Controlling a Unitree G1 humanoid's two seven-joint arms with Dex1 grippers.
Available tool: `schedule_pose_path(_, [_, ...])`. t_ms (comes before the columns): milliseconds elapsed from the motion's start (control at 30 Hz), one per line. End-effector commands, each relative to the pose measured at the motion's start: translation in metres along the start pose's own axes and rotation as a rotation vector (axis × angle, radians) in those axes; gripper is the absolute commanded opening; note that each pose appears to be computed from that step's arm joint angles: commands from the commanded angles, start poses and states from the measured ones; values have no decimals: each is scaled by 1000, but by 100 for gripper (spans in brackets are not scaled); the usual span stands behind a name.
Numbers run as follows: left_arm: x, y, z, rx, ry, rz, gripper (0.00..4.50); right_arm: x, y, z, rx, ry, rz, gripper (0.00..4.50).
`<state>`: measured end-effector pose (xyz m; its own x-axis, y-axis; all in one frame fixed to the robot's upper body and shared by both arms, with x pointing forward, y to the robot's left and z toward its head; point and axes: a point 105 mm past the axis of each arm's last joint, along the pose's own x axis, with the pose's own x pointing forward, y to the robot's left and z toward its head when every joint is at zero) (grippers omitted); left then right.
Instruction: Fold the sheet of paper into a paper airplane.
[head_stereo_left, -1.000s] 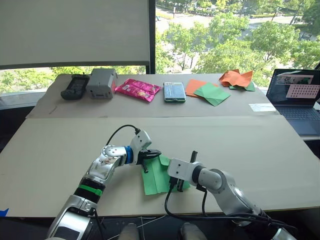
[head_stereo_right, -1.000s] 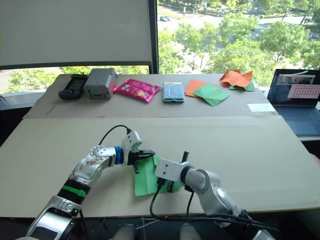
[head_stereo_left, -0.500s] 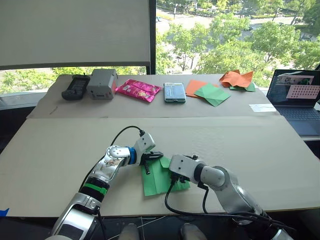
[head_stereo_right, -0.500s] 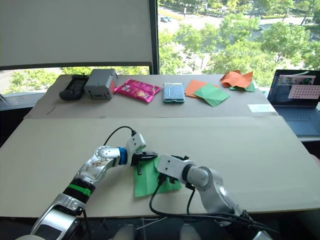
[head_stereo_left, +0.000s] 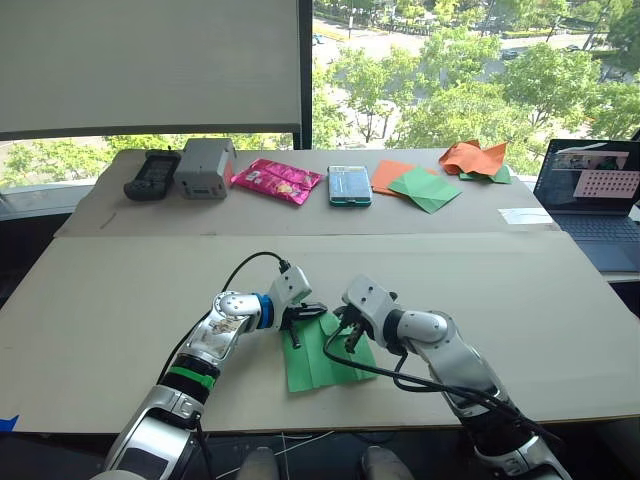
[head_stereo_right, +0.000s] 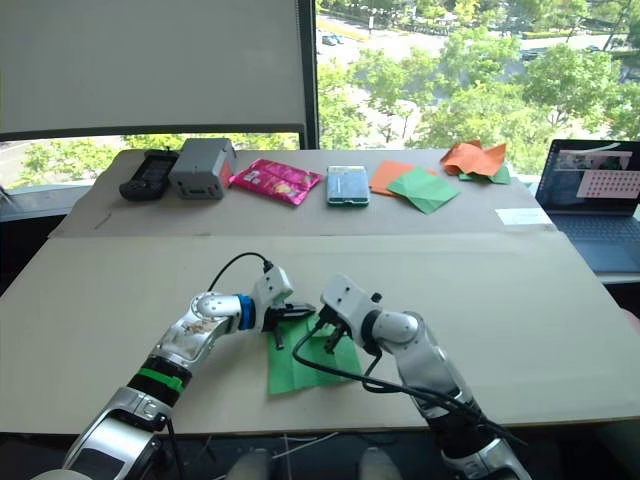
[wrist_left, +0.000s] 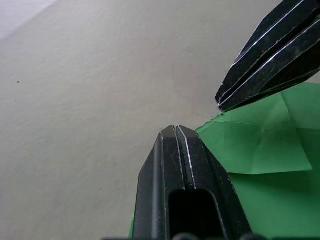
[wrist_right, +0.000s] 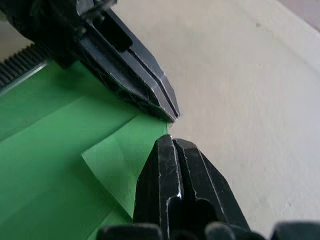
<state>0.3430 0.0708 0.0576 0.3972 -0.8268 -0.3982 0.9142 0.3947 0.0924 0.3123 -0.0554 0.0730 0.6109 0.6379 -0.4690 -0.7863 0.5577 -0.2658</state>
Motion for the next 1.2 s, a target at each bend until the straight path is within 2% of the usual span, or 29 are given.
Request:
schedule_pose_path(33, [2,-4,-8,-2,34,-9,0,8,1,17,-26,-55,3,1])
schedule_pose_path(333, [-2,-3,-9,-7,36,4,0,16,1,13,9,-32,-2,1])
schedule_pose_path(533, [-2,-3,-9,-6,40,11,0,19,6,-3,33,48,19,1])
schedule_pose_path(700, [-4,-2,-14,9,64,12,0,16,11,-18,30,114,42,1])
schedule_pose_path(1200, [-4,-3,-16,14,68,6,0,-4,15,-42,93,173,10,1])
